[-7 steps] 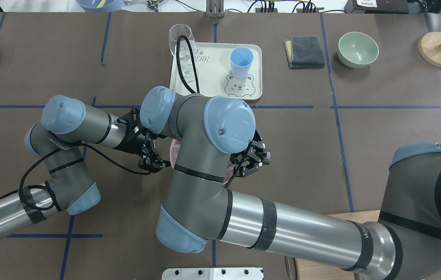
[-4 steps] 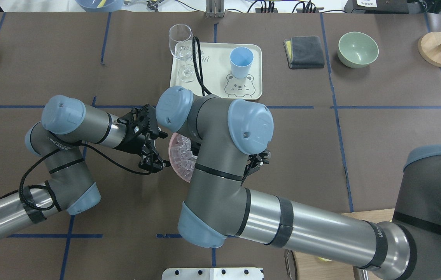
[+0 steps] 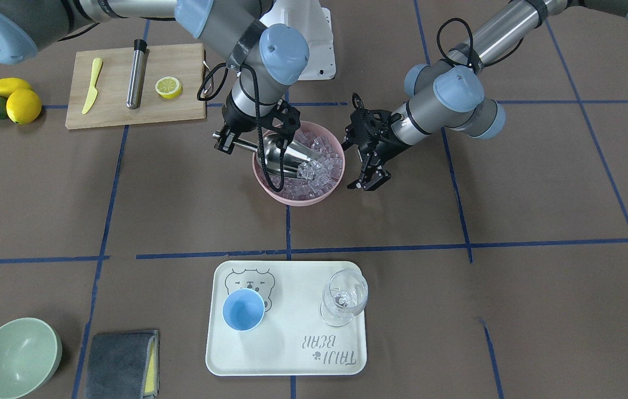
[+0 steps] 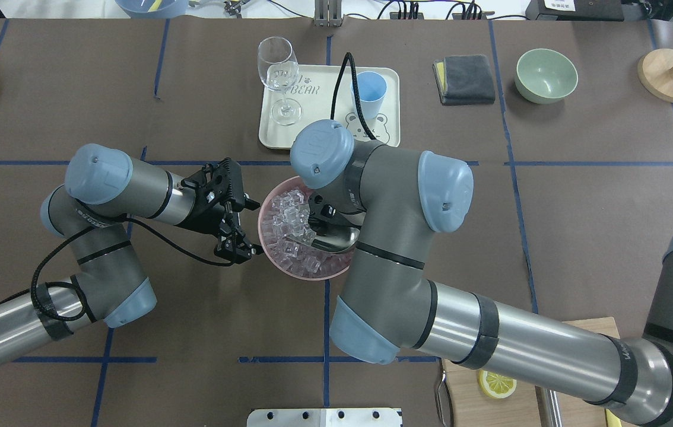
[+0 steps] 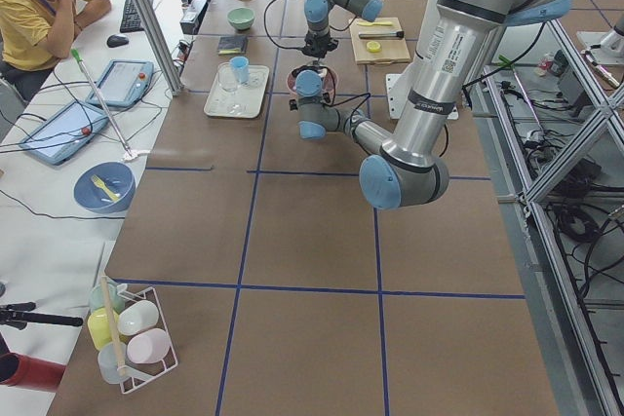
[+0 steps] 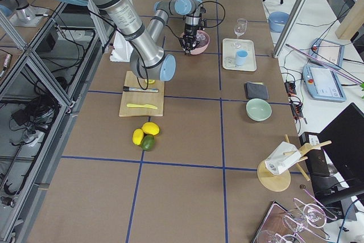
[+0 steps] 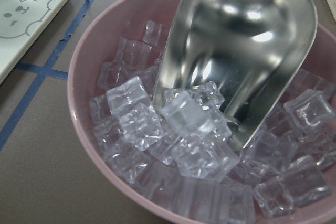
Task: Put ice in cup with scoop
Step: 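Lift the scoop loaded with ice cubes out of the bowl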
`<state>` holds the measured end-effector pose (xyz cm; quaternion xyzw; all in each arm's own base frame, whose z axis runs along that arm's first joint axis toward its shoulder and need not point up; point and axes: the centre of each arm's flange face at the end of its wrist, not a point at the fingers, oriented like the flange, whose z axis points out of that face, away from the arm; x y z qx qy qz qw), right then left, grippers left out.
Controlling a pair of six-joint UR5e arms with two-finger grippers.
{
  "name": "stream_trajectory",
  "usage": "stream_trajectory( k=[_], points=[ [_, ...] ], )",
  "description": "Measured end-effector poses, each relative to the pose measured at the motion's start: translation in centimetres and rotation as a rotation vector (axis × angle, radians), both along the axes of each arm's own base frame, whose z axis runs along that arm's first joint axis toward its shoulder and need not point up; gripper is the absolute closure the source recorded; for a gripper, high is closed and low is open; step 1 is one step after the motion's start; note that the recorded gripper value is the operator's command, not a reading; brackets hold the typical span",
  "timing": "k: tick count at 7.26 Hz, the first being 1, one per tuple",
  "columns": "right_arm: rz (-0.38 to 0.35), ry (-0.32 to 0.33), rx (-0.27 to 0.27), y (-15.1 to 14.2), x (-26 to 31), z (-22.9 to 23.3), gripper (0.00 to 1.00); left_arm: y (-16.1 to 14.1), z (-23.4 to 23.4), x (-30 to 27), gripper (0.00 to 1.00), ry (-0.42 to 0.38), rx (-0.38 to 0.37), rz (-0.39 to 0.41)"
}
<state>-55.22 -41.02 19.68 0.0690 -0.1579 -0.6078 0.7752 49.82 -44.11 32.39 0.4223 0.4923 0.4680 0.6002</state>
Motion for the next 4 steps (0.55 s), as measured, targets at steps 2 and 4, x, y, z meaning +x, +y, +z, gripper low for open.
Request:
stream_trajectory(
  k=[2, 4],
  points=[
    [-0.001, -0.053, -0.002, 0.2, 0.0, 1.1, 1.00, -0.1, -0.7, 0.2, 0.00, 0.009, 0.005, 0.000],
    [0.003, -0.096, -0.004, 0.1, -0.1, 2.0, 1.00, -0.1, -1.0, 0.1, 0.00, 0.013, 0.005, 0.000]
  ],
)
